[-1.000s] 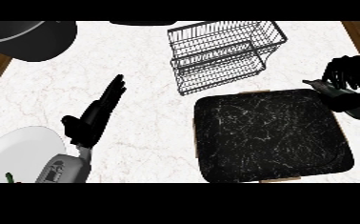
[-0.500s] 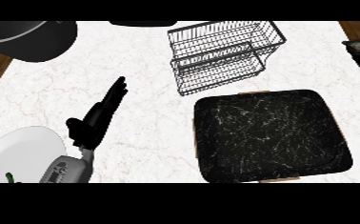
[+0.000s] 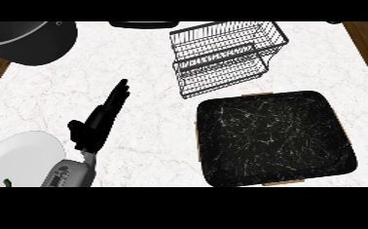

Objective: Pick the eggplant from the tray and place it in the tiered basket

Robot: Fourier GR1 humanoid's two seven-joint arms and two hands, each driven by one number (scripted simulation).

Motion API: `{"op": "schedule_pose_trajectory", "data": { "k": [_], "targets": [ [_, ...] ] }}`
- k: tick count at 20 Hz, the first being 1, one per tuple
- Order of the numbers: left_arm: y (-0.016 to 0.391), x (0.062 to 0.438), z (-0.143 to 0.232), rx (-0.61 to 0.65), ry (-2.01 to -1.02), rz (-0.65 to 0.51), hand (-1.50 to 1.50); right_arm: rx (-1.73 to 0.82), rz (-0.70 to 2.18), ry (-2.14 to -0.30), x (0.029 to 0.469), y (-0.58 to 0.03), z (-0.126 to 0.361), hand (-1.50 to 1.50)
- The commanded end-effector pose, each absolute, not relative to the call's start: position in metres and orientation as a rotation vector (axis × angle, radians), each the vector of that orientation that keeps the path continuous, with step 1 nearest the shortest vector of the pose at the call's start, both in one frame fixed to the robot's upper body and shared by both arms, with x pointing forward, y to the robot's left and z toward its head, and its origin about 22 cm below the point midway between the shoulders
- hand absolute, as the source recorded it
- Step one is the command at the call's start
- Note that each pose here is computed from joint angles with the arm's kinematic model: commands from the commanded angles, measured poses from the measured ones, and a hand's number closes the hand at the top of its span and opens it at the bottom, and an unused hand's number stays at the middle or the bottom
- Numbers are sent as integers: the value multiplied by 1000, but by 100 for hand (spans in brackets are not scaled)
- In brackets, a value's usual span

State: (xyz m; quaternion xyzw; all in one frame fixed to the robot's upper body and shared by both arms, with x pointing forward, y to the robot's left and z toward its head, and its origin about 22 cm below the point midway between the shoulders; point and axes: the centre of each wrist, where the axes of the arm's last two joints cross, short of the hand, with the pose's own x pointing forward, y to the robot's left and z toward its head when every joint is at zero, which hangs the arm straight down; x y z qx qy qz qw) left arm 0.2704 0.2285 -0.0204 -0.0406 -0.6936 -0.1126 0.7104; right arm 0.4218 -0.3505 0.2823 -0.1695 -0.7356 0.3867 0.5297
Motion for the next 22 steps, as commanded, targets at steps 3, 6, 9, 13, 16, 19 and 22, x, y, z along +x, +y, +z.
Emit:
{"op": "schedule_pose_trajectory", "data": {
  "k": [3, 6, 9, 13, 16, 19, 22],
  "targets": [
    [239, 274, -15, -86, -1514, -277, 0, -344, 938, -1716, 447, -266, 316, 150],
    [230, 278, -20, -92, -1538, -250, 0, -317, 929, -1715, 454, -233, 320, 150],
    [219, 276, -21, -82, -1536, -262, 0, -326, 994, -1680, 459, -225, 312, 150],
    [228, 264, -24, -86, -1515, -229, 0, -277, 1059, -1663, 457, -160, 303, 150],
    [231, 278, -22, -98, -1529, -238, 0, -243, 1049, -1653, 461, -146, 282, 150],
    [233, 269, -15, -95, -1536, -248, 0, -270, 1050, -1644, 464, -123, 255, 150],
    [234, 260, -22, -103, -1517, -251, 0, -224, 1063, -1630, 470, -135, 245, 150]
  ]
}}
